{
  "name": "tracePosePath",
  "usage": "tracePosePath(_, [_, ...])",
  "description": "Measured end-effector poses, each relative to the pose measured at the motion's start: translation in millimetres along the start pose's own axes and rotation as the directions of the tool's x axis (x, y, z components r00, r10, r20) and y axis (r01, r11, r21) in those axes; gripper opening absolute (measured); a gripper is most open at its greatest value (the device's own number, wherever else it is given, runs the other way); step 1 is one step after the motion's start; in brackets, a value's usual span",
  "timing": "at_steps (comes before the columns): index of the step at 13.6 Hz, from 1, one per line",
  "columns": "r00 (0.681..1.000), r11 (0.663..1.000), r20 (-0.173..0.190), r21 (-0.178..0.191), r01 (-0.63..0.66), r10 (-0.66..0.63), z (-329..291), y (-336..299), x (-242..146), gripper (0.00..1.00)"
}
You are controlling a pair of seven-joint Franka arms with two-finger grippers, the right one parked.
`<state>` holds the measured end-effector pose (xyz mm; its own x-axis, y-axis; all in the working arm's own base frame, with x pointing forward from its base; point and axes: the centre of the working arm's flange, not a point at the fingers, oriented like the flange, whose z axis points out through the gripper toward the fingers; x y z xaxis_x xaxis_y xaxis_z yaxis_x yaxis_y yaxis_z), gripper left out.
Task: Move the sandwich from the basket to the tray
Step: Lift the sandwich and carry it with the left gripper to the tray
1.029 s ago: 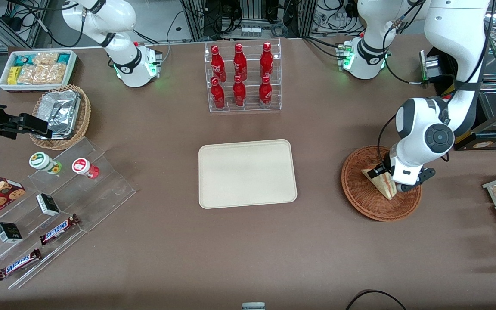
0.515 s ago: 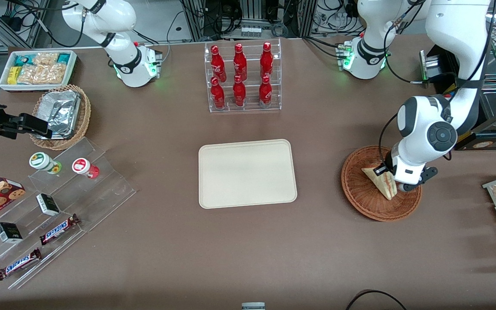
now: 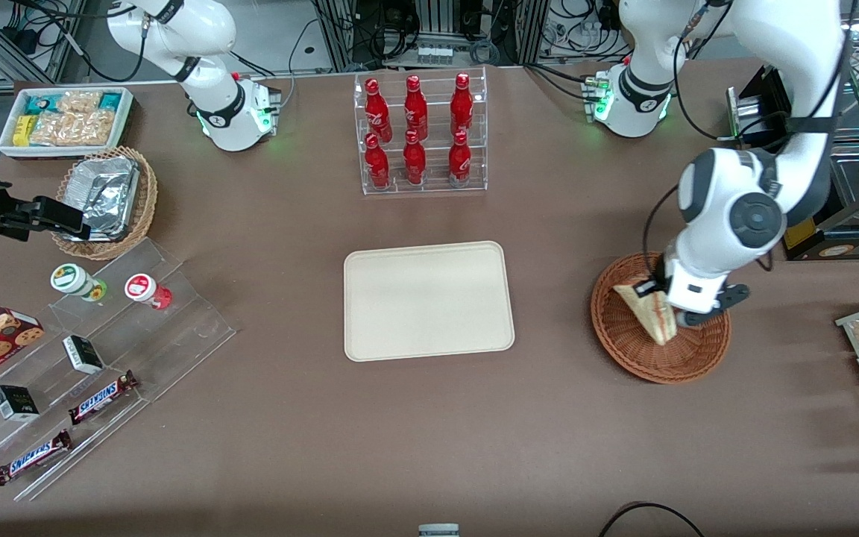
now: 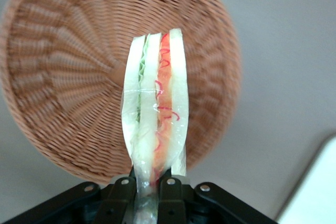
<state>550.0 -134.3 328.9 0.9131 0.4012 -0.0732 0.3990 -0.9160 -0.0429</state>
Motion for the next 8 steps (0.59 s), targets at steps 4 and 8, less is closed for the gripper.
tracePosePath(4, [0.992, 0.992, -0.003, 0.012, -0.129, 0.129, -16.1, 67.3, -49.3, 0.15])
tracePosePath(8, [0.965, 0.965, -0.010, 0.017, -0.261, 0.261, -13.0, 130.0, -101.4, 0.15])
